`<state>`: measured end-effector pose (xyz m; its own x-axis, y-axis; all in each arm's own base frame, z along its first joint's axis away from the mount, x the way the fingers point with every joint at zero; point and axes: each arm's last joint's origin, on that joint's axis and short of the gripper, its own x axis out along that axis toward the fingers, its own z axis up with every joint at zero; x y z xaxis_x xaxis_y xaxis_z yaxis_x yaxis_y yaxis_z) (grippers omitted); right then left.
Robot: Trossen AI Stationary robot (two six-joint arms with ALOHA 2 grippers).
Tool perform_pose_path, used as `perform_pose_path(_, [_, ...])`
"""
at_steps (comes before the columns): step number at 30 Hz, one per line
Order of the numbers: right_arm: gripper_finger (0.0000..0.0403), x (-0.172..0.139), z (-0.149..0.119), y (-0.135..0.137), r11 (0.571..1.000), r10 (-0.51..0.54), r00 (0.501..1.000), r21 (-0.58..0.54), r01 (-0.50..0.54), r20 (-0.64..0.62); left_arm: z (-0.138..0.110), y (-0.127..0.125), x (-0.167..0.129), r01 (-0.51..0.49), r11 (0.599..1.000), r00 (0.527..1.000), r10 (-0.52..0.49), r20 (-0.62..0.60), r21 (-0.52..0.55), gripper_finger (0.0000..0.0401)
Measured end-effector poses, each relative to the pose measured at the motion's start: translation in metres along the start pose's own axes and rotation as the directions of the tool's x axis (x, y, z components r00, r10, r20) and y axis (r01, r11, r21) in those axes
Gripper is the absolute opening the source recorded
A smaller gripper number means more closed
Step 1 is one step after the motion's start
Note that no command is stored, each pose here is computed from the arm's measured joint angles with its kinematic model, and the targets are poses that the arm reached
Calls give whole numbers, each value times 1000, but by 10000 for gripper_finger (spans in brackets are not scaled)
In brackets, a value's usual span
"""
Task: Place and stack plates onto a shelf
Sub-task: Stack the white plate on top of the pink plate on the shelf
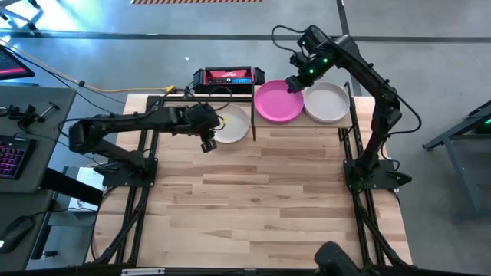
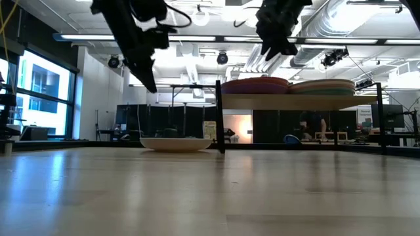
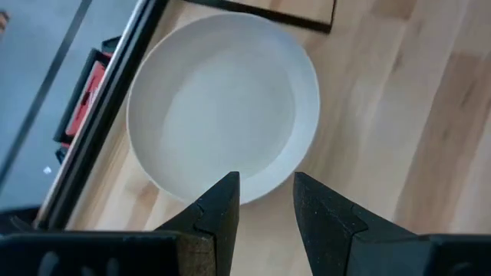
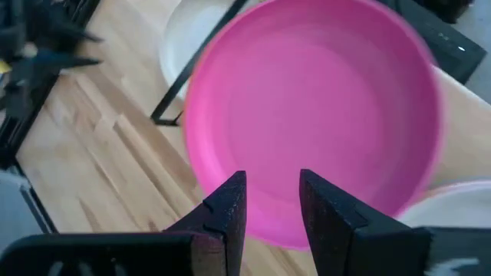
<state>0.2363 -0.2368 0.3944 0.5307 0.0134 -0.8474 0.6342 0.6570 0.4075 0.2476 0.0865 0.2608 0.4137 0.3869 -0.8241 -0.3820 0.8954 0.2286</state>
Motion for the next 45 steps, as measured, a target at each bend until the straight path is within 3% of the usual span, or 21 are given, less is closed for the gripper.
perform_pose_path(6, [100,6,-3,14,997,13,1000,-73,-15,-28,2,-7,24,55,982,997,-44,-62,181,111])
perform_pose_path(13, [100,9,-6,21,992,14,999,-121,-21,-51,-1,-16,50,156,950,981,-118,-153,271,111])
perform_pose_path(27, [100,10,-6,22,985,4,999,-174,-13,-51,-8,-17,102,179,937,958,-98,-268,299,111])
perform_pose_path(36, [100,10,-6,22,981,4,999,-192,-14,-51,-13,-17,120,159,914,951,-40,-307,373,111])
perform_pose_path(45, [100,10,-6,22,978,4,999,-210,-15,-51,-16,-18,132,165,915,945,-41,-324,368,107])
